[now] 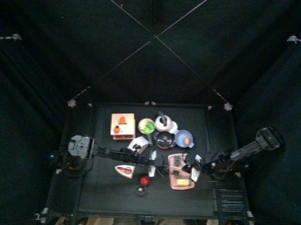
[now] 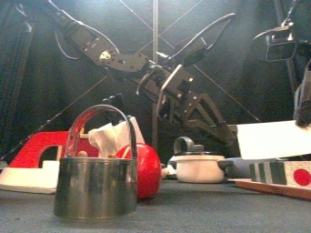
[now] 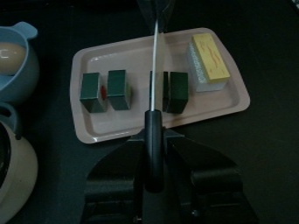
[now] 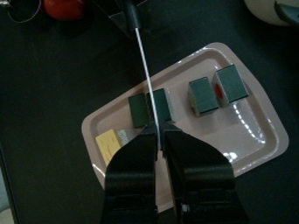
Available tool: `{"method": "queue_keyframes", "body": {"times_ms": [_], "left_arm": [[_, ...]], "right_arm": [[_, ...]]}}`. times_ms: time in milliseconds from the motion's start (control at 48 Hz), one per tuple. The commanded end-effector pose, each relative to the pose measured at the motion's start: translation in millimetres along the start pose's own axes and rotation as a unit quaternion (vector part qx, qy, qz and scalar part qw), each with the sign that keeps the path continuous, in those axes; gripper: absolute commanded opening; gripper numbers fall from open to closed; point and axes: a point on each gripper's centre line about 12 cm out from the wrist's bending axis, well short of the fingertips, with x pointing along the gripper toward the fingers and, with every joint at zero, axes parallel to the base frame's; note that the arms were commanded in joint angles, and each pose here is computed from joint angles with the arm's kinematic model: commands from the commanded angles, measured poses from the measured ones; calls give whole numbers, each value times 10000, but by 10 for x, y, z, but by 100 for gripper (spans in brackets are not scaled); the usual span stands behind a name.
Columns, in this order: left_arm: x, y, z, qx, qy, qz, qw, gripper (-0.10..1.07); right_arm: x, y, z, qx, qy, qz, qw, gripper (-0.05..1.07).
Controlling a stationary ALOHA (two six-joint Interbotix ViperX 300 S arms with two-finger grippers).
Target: Cut sushi roll
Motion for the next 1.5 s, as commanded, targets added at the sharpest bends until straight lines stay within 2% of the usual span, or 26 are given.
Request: {"method": "queue_keyframes", "body": {"times_ms": [0,271,1188,1479], "left_arm": [[-90,16,209,9,-260,20,9997,60],[-78,14,182,1,-222,17,9998,60],[-34,10,109,-37,-130,17,9999,60],[-83,14,182,40,-222,20,9997,60]], "right_arm": [[-21,44,51,33,-59,59,10000,39],[6,82,20,29,15,178,9998,39],[71,30,-39,-49,119,36,9999,39],[30,75,29,-39,12,101,9999,39]]}}
